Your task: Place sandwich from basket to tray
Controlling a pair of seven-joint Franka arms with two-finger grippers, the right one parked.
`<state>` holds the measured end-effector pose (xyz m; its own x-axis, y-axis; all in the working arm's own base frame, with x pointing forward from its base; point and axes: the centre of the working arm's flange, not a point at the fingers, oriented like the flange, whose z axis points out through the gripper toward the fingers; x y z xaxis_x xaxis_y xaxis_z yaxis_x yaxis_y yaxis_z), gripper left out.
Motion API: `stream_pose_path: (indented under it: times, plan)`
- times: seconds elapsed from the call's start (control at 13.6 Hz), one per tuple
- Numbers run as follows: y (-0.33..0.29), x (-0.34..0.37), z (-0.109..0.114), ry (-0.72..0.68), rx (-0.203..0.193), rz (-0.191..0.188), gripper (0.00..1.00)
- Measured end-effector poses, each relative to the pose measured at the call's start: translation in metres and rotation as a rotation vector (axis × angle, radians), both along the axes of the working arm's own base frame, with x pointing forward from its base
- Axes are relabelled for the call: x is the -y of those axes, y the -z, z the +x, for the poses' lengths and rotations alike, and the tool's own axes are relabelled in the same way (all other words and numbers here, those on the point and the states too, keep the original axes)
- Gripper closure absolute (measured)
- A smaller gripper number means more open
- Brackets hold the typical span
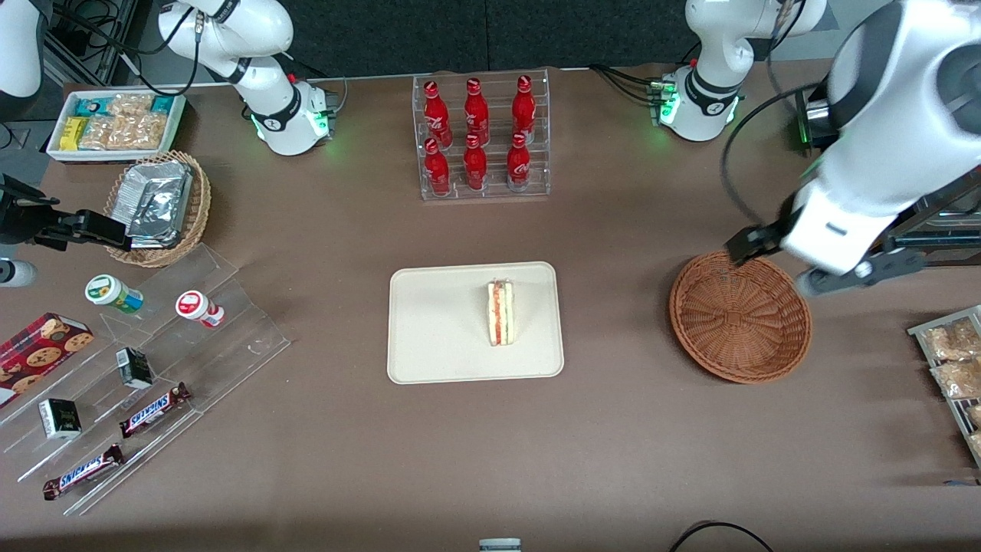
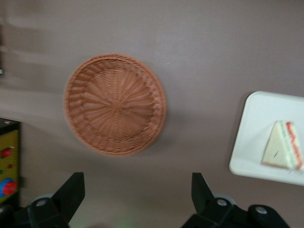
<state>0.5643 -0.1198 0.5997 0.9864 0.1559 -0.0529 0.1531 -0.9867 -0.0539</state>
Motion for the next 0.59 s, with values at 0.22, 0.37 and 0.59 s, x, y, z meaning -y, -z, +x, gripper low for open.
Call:
stream_pose_path:
  times: [0.22,0.37,0.59]
  plan:
    - [-0.017,-0.044,-0.034,0.090,0.002,-0.013,0.00]
    - [-0.024,-0.078,-0.052,0.114,0.005,-0.021,0.00]
    - [-0.027,-0.097,-0.060,0.112,0.008,-0.030,0.00]
